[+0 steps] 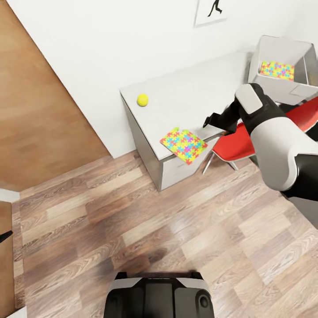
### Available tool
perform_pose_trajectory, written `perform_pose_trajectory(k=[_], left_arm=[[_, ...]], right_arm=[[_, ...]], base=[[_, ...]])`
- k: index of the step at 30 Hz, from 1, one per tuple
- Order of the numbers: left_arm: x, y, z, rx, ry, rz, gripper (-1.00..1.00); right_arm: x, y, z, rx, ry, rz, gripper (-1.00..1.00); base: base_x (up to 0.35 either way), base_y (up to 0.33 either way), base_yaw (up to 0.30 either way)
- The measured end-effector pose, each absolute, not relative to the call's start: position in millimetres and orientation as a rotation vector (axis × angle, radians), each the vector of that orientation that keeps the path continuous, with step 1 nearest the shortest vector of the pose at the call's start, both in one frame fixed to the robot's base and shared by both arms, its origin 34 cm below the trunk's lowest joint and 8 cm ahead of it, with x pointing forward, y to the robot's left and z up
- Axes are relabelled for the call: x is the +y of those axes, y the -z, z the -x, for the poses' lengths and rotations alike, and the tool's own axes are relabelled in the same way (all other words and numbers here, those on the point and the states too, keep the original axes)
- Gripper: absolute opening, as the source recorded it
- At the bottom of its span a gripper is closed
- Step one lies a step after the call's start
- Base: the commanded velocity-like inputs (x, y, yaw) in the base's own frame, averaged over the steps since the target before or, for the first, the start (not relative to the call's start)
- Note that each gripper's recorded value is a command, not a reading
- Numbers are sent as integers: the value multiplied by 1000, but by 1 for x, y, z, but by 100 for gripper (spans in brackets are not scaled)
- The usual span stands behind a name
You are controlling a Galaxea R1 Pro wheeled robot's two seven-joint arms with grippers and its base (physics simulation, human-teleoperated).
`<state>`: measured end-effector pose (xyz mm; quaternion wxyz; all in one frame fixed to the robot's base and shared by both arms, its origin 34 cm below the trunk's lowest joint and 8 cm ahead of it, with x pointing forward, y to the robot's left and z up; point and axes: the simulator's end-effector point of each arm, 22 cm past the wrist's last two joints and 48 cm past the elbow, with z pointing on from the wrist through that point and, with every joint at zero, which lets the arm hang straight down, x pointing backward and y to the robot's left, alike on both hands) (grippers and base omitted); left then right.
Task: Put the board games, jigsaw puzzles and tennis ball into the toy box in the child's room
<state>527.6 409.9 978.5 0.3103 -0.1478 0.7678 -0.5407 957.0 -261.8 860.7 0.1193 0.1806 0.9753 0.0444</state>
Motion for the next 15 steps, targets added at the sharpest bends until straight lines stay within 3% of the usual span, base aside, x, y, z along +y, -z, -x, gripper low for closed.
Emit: perform_pose_trajectory(k=[8, 15], left_arm=[[410, -978, -528, 2029, 1429, 391, 100], [411, -981, -528, 2024, 1427, 388, 100]], right_arm=[[-263, -863, -959, 2841, -185, -566, 100], [-245, -868, -960, 2843, -208, -532, 100]], base=[[0, 0, -237], [0, 0, 22]])
